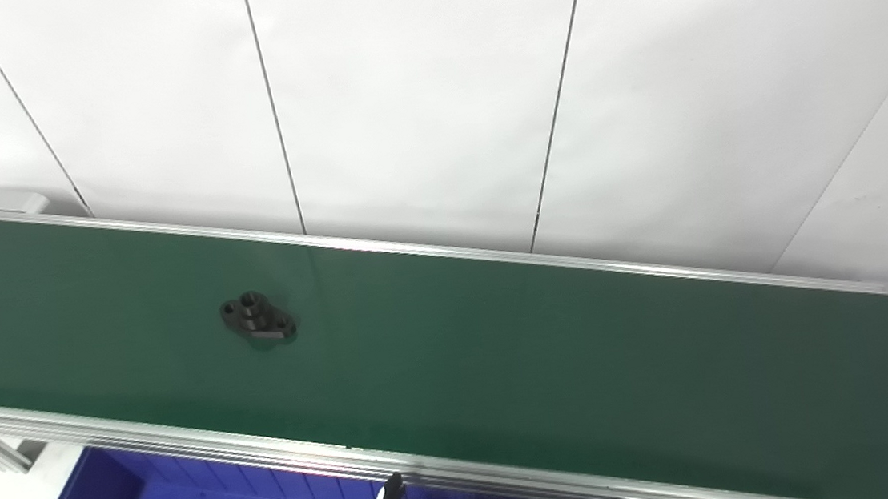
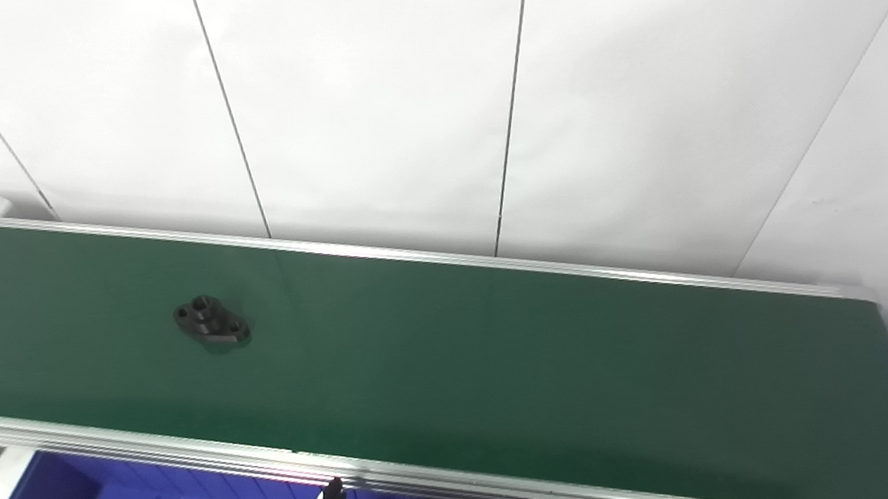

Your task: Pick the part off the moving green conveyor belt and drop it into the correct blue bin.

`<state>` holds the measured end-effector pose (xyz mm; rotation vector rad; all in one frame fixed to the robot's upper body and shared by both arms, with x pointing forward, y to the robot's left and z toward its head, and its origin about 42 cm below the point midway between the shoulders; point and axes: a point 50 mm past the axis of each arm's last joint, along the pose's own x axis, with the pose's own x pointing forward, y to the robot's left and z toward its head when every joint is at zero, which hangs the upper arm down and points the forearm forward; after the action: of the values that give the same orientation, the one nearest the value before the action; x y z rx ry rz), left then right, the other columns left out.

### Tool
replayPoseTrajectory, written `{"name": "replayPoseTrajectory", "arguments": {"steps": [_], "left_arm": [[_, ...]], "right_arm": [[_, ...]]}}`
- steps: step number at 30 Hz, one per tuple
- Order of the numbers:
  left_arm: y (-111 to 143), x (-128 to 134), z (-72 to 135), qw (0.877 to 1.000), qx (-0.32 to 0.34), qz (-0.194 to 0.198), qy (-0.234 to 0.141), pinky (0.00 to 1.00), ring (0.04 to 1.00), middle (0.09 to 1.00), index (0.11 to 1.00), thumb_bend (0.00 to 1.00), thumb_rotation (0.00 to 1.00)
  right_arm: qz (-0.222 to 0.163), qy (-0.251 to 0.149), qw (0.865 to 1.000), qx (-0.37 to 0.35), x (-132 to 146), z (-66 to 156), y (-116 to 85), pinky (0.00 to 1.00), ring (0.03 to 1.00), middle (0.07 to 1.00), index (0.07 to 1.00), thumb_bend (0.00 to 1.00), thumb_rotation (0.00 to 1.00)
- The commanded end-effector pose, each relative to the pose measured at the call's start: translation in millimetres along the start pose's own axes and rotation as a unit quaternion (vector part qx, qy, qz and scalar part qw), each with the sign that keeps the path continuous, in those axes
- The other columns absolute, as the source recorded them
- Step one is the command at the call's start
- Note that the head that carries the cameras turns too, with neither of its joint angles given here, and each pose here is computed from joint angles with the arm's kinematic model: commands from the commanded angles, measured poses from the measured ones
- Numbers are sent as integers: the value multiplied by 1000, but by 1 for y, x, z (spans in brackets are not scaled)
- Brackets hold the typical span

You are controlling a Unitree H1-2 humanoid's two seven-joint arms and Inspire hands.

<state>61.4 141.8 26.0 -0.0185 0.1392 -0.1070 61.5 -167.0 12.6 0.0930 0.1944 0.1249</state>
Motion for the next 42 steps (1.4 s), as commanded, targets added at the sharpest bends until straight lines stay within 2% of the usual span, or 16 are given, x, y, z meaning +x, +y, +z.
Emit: {"name": "replayPoseTrajectory", "arguments": {"steps": [1,8,11,15,20,24,28,31,36,39,42], "left_arm": [[-9,-1,9,1000,-17,-7,-25,1000,1000,1000,1000,965,971],[-8,-2,11,1000,-11,-9,-26,1000,1000,1000,1000,966,988],[-9,-3,13,999,-16,-8,-29,1000,1000,1000,1000,957,983],[-10,-4,15,999,-9,-9,-31,1000,1000,1000,1000,933,998],[-10,-5,15,1000,-9,-6,-27,1000,1000,1000,1000,953,1000],[-10,-3,15,999,-12,-9,-29,1000,1000,1000,1000,942,999],[-10,0,15,999,-13,-13,-27,1000,1000,1000,1000,924,1000],[-10,0,14,999,-14,-12,-27,1000,1000,1000,1000,951,1000],[-9,2,15,999,-16,-15,-25,1000,1000,1000,1000,949,1000],[-9,3,16,999,-15,-16,-25,1000,1000,1000,1000,958,1000],[-9,3,17,999,-14,-17,-28,1000,1000,1000,1000,948,1000]], "right_arm": [[2,-42,999,0,0,12,4,1000,1000,1000,1000,784,883],[2,-44,999,-6,-1,13,6,1000,1000,1000,1000,794,873],[-6,-50,998,-25,-5,19,7,1000,1000,1000,1000,827,857],[-14,-78,995,-59,-12,38,10,1000,1000,1000,1000,865,806],[-18,-114,988,-106,-16,61,12,1000,999,1000,1000,859,804],[-24,-161,974,-160,-10,84,8,944,950,986,1000,861,766],[-33,-189,963,-187,1,101,4,876,919,966,1000,884,727],[-39,-196,960,-197,12,111,0,876,910,951,1000,897,710],[-31,-227,941,-249,53,139,-9,859,919,969,1000,924,732],[-23,-242,934,-264,74,155,-11,896,956,988,1000,944,731],[-12,-242,929,-281,92,172,-11,891,958,990,1000,956,723]]}}
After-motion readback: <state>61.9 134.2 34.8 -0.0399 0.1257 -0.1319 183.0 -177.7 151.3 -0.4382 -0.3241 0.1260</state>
